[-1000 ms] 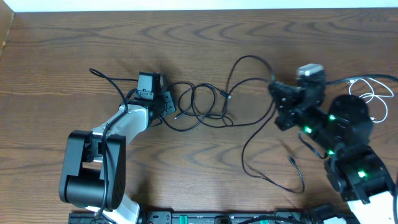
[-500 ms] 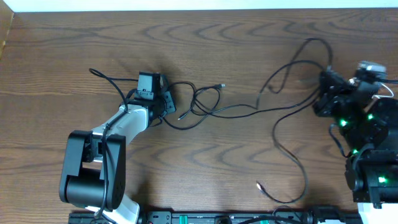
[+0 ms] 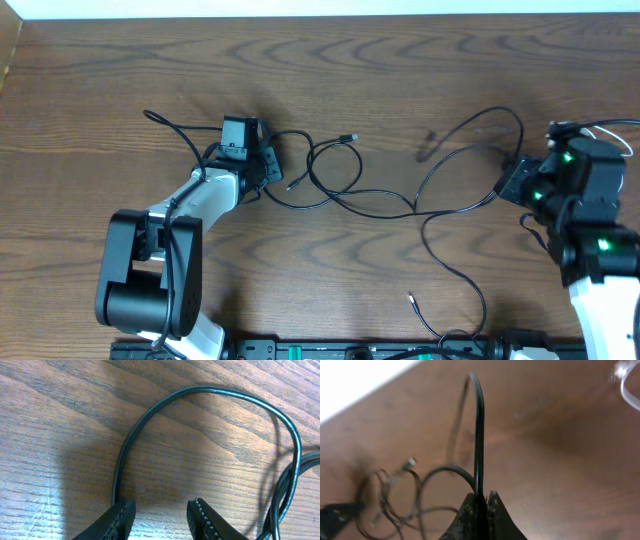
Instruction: Untangle cables
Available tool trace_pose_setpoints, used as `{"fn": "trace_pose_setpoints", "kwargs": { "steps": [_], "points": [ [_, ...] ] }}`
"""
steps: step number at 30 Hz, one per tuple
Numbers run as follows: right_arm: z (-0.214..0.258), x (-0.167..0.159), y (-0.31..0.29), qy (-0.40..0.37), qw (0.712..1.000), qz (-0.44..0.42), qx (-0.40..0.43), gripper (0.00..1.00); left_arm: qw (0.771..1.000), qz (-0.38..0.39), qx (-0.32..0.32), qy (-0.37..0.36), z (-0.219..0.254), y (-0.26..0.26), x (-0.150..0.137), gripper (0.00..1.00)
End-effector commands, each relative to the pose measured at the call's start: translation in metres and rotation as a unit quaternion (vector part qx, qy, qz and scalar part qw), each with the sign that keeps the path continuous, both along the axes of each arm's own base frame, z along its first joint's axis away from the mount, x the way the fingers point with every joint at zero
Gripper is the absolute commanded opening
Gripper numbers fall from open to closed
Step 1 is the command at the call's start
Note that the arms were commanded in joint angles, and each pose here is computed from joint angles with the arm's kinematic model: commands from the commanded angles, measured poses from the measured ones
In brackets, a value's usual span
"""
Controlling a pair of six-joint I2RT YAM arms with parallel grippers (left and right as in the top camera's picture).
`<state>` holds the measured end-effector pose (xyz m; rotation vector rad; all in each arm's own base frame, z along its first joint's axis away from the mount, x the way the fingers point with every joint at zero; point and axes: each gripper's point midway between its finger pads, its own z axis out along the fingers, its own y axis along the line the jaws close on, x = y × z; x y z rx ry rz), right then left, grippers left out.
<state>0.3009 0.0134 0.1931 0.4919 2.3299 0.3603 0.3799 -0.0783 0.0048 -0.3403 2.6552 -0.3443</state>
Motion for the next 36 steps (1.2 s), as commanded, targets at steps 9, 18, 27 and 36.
{"fn": "trace_pose_setpoints", "kwargs": {
  "steps": [9,18,27,36],
  "points": [
    [-0.08,-0.01,-0.002,0.168,0.986,-0.008,0.007,0.05,0.999,0.038,0.015,0.025,-0.01,0.026,-0.005,0.41],
    [-0.132,-0.014,-0.002,0.262,0.965,-0.008,0.011,0.18,0.999,0.044,0.012,0.027,-0.008,0.032,-0.006,0.41],
    [-0.156,-0.02,0.0,0.305,0.952,-0.006,0.014,0.98,0.999,0.043,0.01,0.025,-0.007,0.031,-0.006,0.41],
    [-0.15,-0.021,0.04,0.303,0.949,0.054,0.073,0.85,0.999,0.043,0.009,0.025,-0.006,0.031,-0.006,0.48]
  ]
}}
